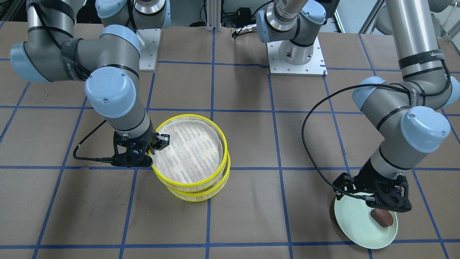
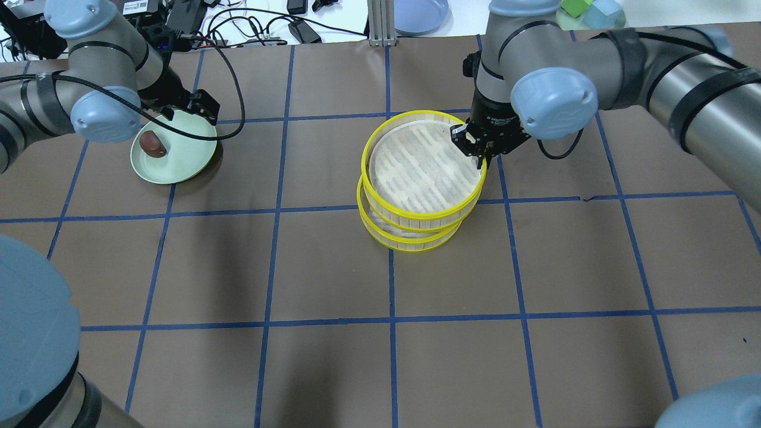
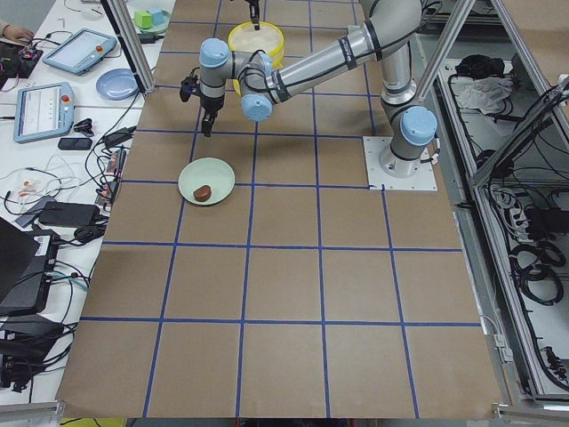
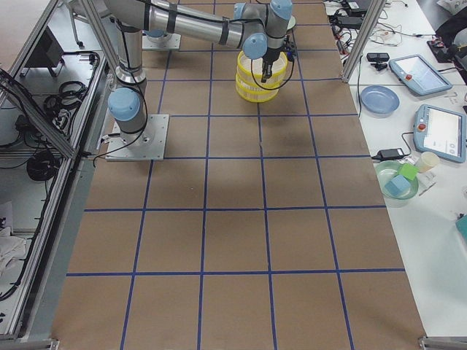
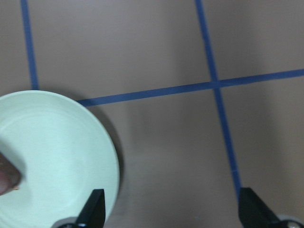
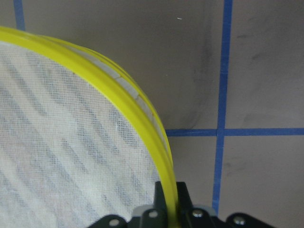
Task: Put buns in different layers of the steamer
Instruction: 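Restack the top tier with the right gripper while the left returns to the plate, then grasp the brown bun with the left gripper while the right releases the tier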
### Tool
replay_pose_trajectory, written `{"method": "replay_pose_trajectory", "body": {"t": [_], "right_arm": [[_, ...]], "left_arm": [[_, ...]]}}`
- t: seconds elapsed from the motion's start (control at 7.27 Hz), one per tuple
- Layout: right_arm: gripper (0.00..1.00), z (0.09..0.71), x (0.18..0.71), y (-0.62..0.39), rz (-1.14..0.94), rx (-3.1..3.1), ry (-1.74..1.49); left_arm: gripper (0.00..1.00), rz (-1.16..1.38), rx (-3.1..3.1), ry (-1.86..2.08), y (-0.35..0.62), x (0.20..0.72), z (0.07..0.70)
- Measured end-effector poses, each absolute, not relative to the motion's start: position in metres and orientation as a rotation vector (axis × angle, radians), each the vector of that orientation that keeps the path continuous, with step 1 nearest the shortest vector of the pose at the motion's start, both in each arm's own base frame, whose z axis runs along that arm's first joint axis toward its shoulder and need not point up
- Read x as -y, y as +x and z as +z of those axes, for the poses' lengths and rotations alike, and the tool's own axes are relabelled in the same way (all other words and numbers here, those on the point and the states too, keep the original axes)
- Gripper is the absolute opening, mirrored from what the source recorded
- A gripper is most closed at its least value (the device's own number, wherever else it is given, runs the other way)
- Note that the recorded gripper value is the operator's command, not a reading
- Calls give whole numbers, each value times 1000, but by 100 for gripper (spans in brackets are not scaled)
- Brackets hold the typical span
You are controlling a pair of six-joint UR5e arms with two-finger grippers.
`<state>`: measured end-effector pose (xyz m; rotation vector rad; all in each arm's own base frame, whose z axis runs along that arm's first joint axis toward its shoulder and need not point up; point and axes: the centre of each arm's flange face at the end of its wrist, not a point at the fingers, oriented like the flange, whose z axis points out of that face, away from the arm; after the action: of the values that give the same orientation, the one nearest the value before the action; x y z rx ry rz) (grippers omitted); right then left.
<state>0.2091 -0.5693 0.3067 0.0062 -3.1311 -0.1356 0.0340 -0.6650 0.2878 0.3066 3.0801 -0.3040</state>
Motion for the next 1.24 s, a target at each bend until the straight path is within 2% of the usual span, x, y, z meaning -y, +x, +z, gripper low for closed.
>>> {"method": "replay_pose_trajectory", "body": {"t": [0.41, 0.83, 0.96, 1.1, 1.24], "right_arm": [[3, 283, 566, 215, -124, 3106, 14], [3, 279, 570, 219, -77, 3118, 16], [3, 276, 569, 220, -79, 3116, 20], [4, 271, 566, 221, -89, 3112, 24], [24, 268, 564, 221, -94, 3111, 26]], "left_arm": [[100, -287, -3016, 470, 99, 679, 234], [97, -279, -2970, 632, 144, 686, 209], [75, -274, -2963, 668, 149, 687, 204], [22, -270, -2963, 686, 150, 688, 199], [0, -264, -2966, 694, 151, 688, 195]]}}
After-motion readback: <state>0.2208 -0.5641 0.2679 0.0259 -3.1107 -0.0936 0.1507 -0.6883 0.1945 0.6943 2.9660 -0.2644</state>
